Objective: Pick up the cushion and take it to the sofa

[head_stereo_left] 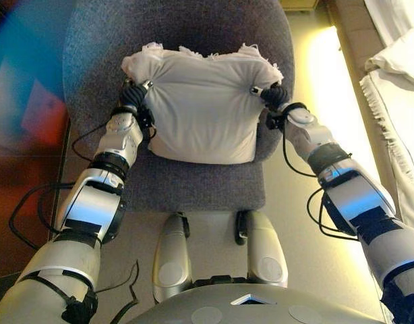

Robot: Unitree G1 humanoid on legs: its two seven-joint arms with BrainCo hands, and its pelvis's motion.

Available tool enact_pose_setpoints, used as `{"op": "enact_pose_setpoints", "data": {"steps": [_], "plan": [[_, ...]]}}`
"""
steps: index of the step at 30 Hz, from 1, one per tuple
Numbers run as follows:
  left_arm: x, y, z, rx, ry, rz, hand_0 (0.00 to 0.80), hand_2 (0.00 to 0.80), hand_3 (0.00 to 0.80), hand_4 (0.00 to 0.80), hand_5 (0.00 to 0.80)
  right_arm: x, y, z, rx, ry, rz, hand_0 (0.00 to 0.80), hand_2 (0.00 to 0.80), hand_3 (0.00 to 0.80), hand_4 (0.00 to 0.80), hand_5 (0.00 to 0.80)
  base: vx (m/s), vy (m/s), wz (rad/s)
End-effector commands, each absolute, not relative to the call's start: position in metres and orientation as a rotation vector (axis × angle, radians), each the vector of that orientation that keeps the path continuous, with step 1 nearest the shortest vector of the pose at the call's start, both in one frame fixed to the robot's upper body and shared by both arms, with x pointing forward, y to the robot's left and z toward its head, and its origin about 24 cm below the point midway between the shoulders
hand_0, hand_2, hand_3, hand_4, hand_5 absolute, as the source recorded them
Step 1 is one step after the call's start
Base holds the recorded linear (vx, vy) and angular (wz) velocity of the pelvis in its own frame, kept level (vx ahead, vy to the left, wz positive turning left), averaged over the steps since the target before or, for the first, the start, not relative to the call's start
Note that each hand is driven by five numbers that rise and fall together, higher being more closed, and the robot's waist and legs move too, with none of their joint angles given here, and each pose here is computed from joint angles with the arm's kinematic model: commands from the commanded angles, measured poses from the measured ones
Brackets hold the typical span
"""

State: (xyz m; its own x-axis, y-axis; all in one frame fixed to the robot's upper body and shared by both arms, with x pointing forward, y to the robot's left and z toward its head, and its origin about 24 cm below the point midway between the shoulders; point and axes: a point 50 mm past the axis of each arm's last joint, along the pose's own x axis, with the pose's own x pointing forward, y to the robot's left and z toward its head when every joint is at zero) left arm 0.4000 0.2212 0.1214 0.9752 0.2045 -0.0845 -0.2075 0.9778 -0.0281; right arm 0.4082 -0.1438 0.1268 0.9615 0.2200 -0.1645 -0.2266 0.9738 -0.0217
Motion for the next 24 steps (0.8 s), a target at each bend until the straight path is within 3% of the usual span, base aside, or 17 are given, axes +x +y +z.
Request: {"op": "enact_pose_setpoints", "data": {"steps": [1,24], "plan": [[0.410,0.243,0.183,-0.127,-0.124,0.336,0.800,0.800,0.800,0.800,0.800,0.423,-0.137,0.200,-0.022,-0.069,0.260,0.800,0.800,0.800,0.800,0.800,0.076,0.003,0.00],[0.422,0.225,0.219,-0.034,-0.093,0.254,0.800,0.800,0.800,0.800,0.800,0.432,-0.141,0.218,-0.091,0.029,0.181,0.800,0.800,0.800,0.800,0.800,0.056,0.013,0.07]]}}
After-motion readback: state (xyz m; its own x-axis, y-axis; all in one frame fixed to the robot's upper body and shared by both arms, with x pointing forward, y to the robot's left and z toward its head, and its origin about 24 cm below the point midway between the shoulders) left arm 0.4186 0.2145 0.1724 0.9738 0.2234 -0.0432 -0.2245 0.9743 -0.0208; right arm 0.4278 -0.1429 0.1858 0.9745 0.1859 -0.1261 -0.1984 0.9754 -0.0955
